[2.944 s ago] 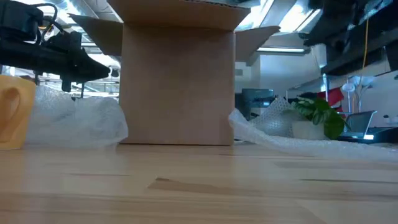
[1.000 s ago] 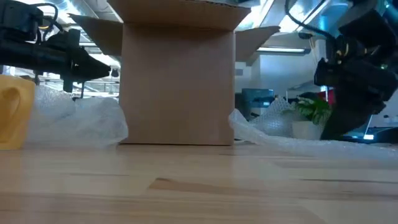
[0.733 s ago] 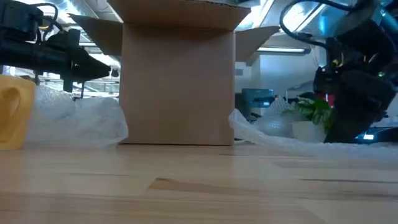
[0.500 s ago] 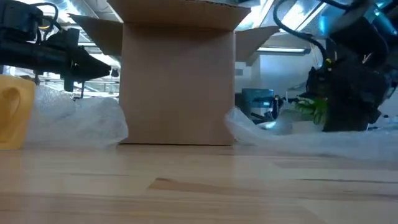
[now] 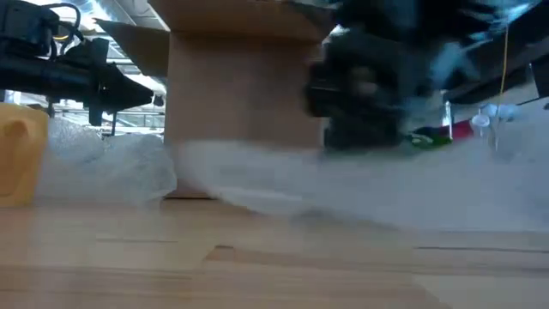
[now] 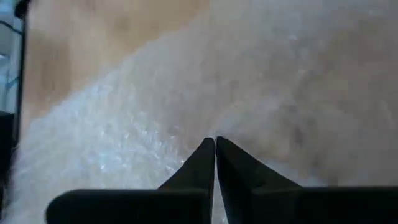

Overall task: Wrap mug
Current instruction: Wrap the yellow mug with the right transparent bubble wrap

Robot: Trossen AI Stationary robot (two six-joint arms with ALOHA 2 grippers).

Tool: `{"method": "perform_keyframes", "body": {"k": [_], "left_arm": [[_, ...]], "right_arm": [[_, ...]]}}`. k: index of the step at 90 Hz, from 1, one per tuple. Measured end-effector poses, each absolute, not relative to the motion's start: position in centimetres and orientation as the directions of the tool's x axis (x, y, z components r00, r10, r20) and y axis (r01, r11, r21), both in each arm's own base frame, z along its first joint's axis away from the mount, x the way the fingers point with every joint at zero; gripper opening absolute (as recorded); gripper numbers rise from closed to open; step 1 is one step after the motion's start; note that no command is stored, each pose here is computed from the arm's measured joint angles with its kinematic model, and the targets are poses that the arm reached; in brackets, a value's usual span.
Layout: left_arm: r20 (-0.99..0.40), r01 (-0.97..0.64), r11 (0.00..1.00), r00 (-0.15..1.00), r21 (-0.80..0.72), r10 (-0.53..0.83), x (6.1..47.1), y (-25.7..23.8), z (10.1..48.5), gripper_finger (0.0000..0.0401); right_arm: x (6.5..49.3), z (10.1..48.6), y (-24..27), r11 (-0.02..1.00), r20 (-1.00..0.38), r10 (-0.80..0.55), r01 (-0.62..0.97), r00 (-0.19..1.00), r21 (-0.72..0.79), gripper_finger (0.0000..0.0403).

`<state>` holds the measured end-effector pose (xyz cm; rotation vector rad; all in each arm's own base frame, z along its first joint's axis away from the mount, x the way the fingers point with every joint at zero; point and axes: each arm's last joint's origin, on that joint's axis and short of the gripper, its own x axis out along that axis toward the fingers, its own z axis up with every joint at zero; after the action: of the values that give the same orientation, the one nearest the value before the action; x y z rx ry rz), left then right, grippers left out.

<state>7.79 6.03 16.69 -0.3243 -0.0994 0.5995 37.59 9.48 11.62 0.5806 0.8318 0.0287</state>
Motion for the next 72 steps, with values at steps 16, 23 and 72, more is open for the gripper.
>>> {"method": "perform_keyframes", "body": {"k": [16, 23, 72], "left_arm": [[-0.002, -0.536, 0.778, 0.824, -0.328, 0.567, 7.8, 6.0, 16.7, 0.0074], [0.002, -0.518, 0.789, 0.836, -0.330, 0.549, 7.8, 6.0, 16.7, 0.0074], [0.023, -0.390, 0.853, 0.906, -0.347, 0.423, 8.0, 5.6, 16.9, 0.0074]], "right_arm": [[44.9, 14.8, 9.4, 0.868, -0.551, 0.276, 0.042, 0.788, 0.495, 0.0001], [46.4, 16.6, 9.1, 0.883, -0.532, 0.277, 0.007, 0.800, 0.470, 0.0003], [46.5, 17.6, 8.4, 0.927, -0.686, 0.183, 0.109, 0.705, 0.360, 0.0126]]}}
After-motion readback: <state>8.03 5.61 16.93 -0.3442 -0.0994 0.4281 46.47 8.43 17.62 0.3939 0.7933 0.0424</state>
